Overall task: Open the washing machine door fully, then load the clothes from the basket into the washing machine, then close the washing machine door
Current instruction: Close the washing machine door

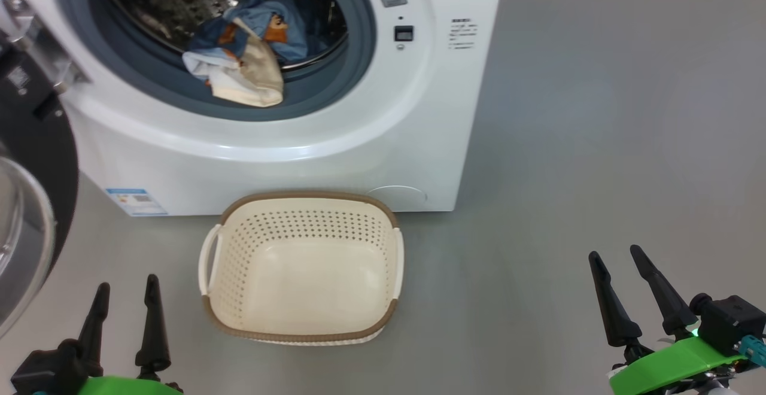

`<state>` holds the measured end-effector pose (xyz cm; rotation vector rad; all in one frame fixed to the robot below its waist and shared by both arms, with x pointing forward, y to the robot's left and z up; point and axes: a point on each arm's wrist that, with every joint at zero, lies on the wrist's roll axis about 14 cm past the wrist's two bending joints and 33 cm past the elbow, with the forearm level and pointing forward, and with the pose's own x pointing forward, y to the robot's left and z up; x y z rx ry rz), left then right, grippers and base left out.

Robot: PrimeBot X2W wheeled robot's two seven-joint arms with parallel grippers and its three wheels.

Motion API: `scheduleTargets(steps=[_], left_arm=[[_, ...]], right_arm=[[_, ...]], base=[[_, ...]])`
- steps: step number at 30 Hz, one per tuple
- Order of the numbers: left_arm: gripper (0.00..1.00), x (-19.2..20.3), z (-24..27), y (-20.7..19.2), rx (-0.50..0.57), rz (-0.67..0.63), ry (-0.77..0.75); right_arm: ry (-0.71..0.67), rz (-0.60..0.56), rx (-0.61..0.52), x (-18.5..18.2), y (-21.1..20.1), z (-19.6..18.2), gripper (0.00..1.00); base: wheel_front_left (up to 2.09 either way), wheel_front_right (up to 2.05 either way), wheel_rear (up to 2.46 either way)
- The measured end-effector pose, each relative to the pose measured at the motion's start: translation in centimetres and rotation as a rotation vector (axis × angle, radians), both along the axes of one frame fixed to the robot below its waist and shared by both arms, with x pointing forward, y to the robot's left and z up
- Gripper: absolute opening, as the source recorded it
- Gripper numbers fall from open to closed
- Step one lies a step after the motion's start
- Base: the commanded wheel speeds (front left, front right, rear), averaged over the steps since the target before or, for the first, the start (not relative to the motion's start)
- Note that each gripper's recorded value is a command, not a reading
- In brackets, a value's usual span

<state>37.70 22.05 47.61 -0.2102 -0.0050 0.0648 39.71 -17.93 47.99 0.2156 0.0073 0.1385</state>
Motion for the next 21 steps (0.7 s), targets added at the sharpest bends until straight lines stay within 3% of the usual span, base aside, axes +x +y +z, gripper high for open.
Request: scheduleTargets(steps=[13,21], left_arm=[[1.00,-3.7,0.3,4.5,-0.021,0.176,-0.002],[1.00,-8.2,0.3,8.1,-0.024,0.322,0.005]], right_arm=[[-0.018,0.244,-0.017,2.6,7.5,0.1,1.00],[-0.035,0.405,-0.014,3.2,13.1,0.4,1.00]], base=[[0.00,0.00,0.00],[0.00,0.00,0.00]])
